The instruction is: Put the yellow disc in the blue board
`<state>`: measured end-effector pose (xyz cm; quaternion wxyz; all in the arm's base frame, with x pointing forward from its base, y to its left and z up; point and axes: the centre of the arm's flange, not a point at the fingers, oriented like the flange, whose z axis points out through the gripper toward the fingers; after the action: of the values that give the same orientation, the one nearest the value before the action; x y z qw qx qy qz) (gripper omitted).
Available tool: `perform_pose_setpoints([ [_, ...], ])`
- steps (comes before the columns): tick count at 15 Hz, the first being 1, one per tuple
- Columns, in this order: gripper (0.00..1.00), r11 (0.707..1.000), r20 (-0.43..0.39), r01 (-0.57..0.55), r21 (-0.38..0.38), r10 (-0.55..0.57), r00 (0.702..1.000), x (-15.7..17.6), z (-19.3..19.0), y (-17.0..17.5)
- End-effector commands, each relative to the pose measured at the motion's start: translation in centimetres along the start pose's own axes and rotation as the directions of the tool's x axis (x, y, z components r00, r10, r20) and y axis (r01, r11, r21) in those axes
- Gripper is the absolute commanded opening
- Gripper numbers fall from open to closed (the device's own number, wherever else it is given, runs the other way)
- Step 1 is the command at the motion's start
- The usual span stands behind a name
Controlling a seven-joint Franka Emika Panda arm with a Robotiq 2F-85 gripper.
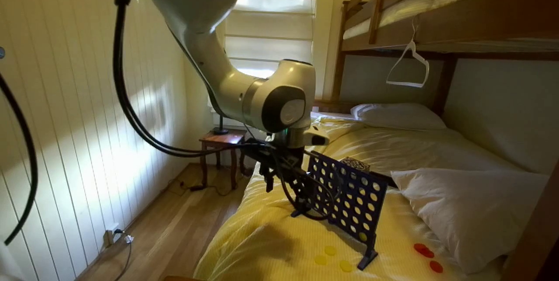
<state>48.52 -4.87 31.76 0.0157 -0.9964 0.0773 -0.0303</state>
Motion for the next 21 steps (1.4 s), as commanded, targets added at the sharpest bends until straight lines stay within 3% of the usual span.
perform_pose_setpoints([
  [1, 1.00, 1.000, 0.002, -0.002, 0.001, 0.002, 1.000, 0.1, 0.2, 0.1],
  [5, 1.00, 1.000, -0.001, -0.003, 0.001, 0.003, 1.000, 0.3, 0.1, 0.1],
  [11, 1.00, 0.999, 0.067, -0.050, 0.022, 0.048, 0.997, 2.4, 2.4, 1.6],
  [21, 1.00, 0.997, 0.120, 0.012, -0.073, -0.003, 0.993, 5.3, 8.1, 4.0],
])
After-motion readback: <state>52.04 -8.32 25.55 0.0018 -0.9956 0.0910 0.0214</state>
